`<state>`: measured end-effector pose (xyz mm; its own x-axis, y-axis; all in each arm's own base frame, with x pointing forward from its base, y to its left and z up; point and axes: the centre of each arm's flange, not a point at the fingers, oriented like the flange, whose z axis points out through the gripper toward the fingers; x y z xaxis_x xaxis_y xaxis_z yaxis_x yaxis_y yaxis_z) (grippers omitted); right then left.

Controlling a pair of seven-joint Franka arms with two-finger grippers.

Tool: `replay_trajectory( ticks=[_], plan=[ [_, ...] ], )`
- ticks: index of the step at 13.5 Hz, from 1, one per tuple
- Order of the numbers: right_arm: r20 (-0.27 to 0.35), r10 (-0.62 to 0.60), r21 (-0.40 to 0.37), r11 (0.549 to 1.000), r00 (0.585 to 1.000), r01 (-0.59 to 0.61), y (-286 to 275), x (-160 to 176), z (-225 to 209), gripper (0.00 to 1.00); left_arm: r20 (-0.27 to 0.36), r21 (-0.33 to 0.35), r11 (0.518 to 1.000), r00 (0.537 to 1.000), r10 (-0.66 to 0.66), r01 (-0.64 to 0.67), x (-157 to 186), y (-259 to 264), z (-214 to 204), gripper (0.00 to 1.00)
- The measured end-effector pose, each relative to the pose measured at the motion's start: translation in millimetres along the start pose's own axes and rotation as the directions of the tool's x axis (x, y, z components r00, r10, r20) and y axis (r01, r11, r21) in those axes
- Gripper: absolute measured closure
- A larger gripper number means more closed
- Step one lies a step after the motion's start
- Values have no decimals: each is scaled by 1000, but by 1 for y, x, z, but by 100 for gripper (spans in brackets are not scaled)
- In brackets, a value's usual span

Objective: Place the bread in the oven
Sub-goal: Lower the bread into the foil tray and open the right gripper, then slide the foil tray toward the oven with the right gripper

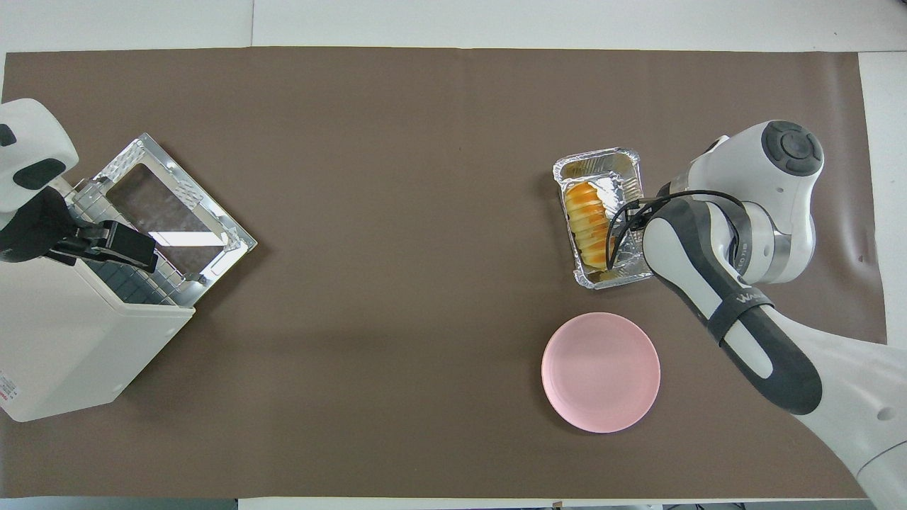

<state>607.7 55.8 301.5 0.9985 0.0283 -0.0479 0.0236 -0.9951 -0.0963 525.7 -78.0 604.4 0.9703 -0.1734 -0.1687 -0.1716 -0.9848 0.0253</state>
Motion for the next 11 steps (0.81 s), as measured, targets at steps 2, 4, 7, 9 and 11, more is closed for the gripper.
replay_trajectory(
  ticks=[2,4,7,9,11],
  plan=[
    [-1,0,0,1000,1000,0,0,0,-1,98,0,0,1000,1000,0,0,0,0,0,0],
    [-3,3,4,1000,1000,-3,0,0,-2,98,0,0,1000,1000,0,0,0,0,0,0],
    [-20,15,32,999,1000,-14,-7,3,-10,98,0,0,1000,1000,0,0,0,0,0,0],
    [-56,5,44,999,998,-2,-36,10,-29,98,0,0,1000,1000,0,0,0,0,0,0],
    [-90,11,57,998,996,-6,-90,11,-54,98,0,0,1000,1000,0,0,0,0,0,0]
  ],
)
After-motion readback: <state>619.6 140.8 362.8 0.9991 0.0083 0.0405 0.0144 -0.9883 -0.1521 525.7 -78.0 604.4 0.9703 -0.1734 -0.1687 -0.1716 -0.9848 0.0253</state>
